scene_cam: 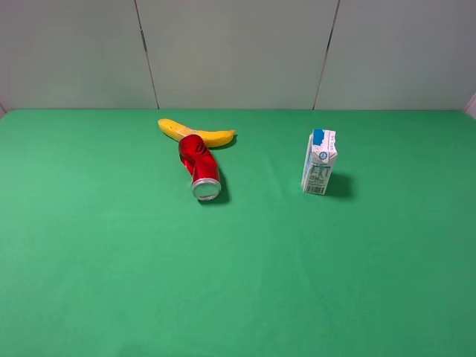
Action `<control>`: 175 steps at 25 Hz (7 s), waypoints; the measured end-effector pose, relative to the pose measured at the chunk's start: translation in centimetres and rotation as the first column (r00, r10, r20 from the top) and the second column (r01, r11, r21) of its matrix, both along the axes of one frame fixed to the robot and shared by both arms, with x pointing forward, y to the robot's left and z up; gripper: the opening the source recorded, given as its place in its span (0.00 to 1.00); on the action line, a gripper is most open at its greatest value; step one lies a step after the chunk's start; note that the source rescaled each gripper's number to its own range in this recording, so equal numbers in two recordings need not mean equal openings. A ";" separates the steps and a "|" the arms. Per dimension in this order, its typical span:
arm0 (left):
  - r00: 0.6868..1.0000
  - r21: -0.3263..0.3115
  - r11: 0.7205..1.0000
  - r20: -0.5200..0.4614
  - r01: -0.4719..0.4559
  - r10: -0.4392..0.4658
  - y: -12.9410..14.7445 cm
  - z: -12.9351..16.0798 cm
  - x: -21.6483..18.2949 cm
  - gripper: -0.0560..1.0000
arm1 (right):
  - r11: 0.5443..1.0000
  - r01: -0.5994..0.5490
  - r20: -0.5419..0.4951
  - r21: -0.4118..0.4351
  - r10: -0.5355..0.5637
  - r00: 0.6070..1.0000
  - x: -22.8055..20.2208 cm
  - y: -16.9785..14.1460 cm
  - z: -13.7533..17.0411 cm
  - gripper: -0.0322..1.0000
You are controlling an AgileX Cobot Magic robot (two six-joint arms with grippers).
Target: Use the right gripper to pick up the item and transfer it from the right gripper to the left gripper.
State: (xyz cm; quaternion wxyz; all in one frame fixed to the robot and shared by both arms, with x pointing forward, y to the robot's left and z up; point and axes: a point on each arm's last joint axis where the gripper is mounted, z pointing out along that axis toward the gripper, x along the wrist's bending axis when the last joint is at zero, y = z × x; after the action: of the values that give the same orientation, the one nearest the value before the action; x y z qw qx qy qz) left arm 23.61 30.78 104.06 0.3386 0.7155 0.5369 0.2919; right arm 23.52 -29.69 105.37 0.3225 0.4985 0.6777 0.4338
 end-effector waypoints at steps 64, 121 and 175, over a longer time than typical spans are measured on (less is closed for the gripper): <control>1.000 0.000 1.000 0.001 0.000 0.000 0.0 0.0 0.0 0.98 | 0.959 -0.082 -0.749 -0.273 -0.158 0.644 35.7 13.1 -0.2 1.00; 1.000 0.000 1.000 0.001 0.000 0.000 0.0 0.0 0.0 0.98 | 0.969 -0.055 -0.753 -0.241 -0.151 0.640 38.5 14.5 -4.2 0.03; 0.998 -0.026 0.999 -0.055 0.022 -0.024 -0.6 0.1 0.7 0.98 | 0.877 -0.464 -0.505 0.123 0.458 0.732 25.9 14.0 13.3 0.03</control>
State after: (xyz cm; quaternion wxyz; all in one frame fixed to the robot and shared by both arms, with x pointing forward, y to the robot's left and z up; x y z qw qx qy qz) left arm 24.28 30.18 104.12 0.3359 0.7251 0.5414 0.2612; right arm 49.45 -15.68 118.72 0.0124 0.4115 0.8435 0.3451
